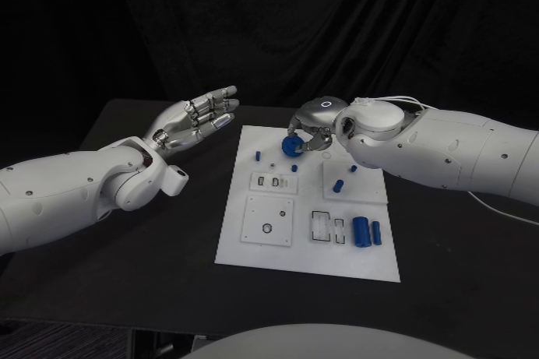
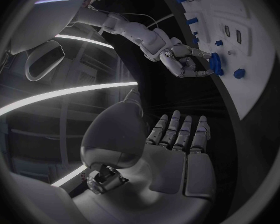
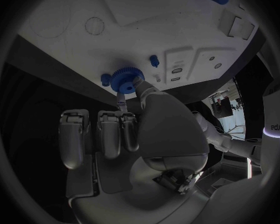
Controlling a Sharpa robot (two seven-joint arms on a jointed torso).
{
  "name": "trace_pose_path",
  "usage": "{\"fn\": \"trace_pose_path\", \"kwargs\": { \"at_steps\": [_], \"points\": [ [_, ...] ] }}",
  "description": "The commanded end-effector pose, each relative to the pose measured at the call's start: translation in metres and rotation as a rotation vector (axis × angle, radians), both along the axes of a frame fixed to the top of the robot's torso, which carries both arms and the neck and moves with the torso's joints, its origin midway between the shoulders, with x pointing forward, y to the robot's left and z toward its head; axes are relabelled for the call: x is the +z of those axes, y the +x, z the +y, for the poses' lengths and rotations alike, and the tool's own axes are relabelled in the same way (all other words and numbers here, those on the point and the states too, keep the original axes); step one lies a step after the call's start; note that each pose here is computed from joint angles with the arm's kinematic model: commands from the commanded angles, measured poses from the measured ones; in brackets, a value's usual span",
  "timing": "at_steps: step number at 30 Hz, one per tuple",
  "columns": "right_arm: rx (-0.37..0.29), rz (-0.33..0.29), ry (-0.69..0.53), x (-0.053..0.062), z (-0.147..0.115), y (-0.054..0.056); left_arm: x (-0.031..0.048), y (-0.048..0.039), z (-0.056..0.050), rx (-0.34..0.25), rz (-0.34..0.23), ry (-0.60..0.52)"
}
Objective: Assemble the parts on the task board
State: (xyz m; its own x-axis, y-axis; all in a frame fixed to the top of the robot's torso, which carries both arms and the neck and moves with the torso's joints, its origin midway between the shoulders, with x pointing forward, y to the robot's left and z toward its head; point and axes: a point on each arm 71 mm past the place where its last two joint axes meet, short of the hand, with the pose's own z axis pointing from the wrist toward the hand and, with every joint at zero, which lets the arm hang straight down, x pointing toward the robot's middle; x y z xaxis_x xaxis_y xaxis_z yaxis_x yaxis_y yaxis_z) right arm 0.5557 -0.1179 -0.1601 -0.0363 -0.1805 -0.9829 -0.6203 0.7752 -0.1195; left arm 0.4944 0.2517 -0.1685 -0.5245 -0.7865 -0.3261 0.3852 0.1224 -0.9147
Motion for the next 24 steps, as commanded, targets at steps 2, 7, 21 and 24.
{"fn": "trace_pose_path", "kwargs": {
  "at_steps": [2,7,21,24],
  "points": [
    [-0.012,0.020,-0.019,-0.0033,0.0004,0.0007,0.0012,-0.0016,-0.0022,-0.029,-0.022,-0.018],
    [-0.021,0.031,-0.031,-0.0051,0.0006,0.0015,0.0011,-0.0014,-0.0030,-0.030,-0.021,-0.018],
    [-0.022,0.038,-0.036,-0.0064,0.0024,0.0010,0.0010,-0.0010,-0.0033,-0.032,-0.022,-0.019],
    [-0.019,0.033,-0.031,-0.0059,0.0028,0.0008,0.0010,-0.0010,-0.0036,-0.032,-0.022,-0.019]
  ]
}}
